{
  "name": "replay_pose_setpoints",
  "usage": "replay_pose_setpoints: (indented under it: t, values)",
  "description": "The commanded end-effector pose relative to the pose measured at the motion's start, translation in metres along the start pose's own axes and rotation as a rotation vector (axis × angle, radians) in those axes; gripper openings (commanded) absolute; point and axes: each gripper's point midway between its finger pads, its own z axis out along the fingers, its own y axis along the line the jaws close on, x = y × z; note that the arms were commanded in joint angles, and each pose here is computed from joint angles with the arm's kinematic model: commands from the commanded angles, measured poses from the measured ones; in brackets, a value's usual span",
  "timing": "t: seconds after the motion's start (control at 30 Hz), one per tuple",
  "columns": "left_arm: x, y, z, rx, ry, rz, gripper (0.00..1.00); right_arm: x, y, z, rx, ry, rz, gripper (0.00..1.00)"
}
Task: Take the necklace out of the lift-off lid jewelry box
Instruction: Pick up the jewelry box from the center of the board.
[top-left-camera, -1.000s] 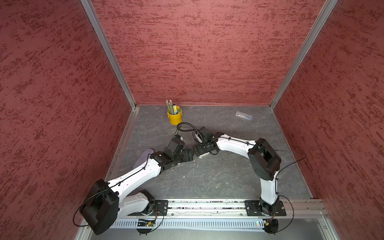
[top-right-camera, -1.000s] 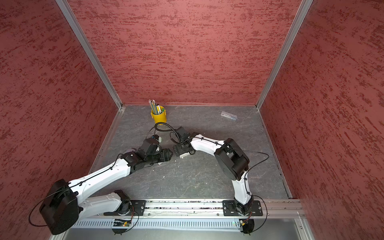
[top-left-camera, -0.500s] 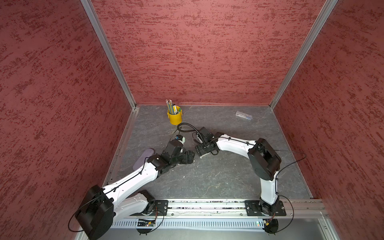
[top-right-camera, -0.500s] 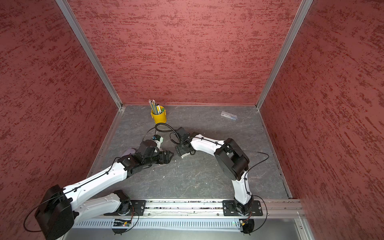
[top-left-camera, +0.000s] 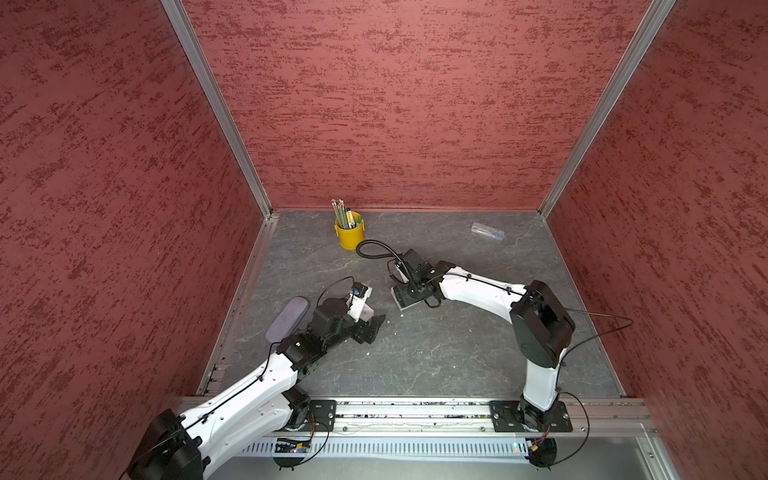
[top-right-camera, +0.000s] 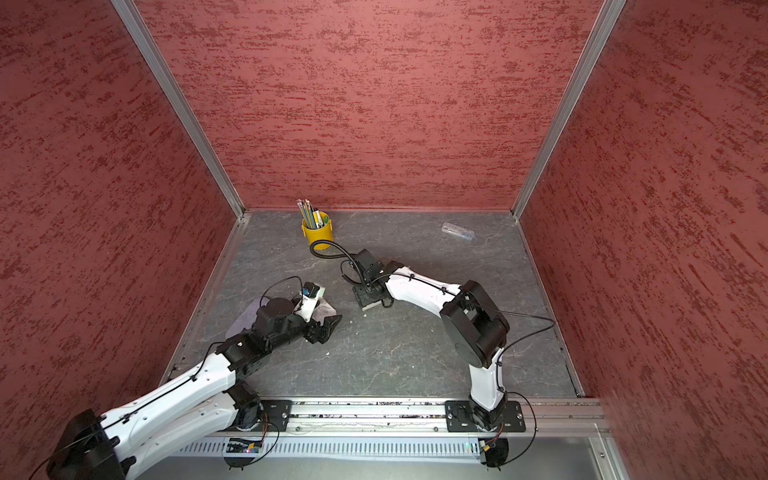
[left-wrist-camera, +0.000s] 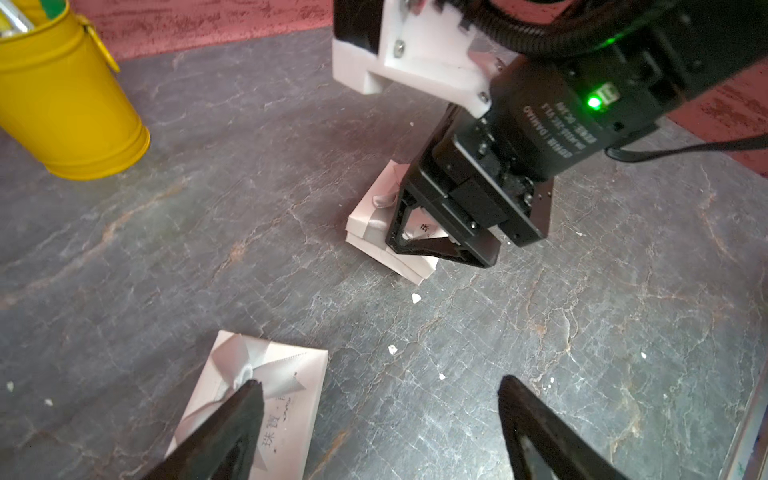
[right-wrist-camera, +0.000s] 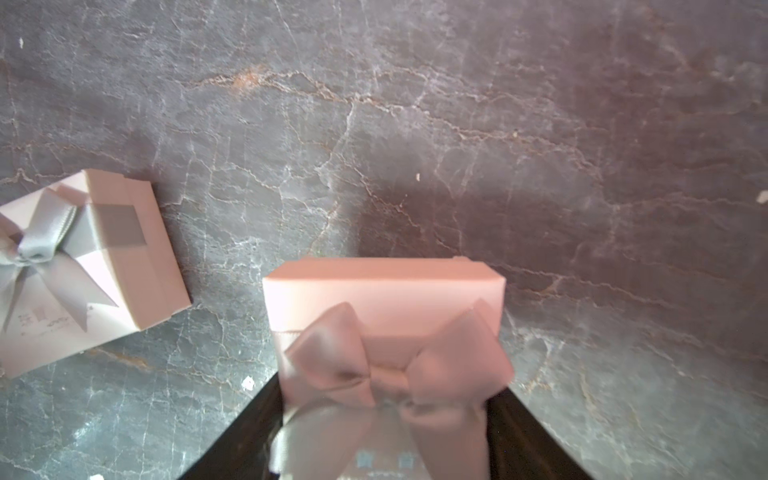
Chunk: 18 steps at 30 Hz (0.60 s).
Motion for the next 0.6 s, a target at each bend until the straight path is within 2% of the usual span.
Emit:
replay_pose_setpoints:
  t: [0.0,0.37,0.57]
  values:
    - [-0.020,-0.016,-0.001,0.064,-0.098,0.145,0.94,-0.014,0.000,-0.029,0.012,-0.044,-0.005,0.71]
    - [-0.019,-0.041,0.036,0.098,-0.167,0.385,1.00,-0.015,-0.013,-0.067,0.030,0.005,-0.005,0.75]
    - [-0.031,-0.043,0.053,0.078,-0.229,0.400,1.00,-0.019,-0.010,-0.092,-0.007,0.022,0.000,0.75]
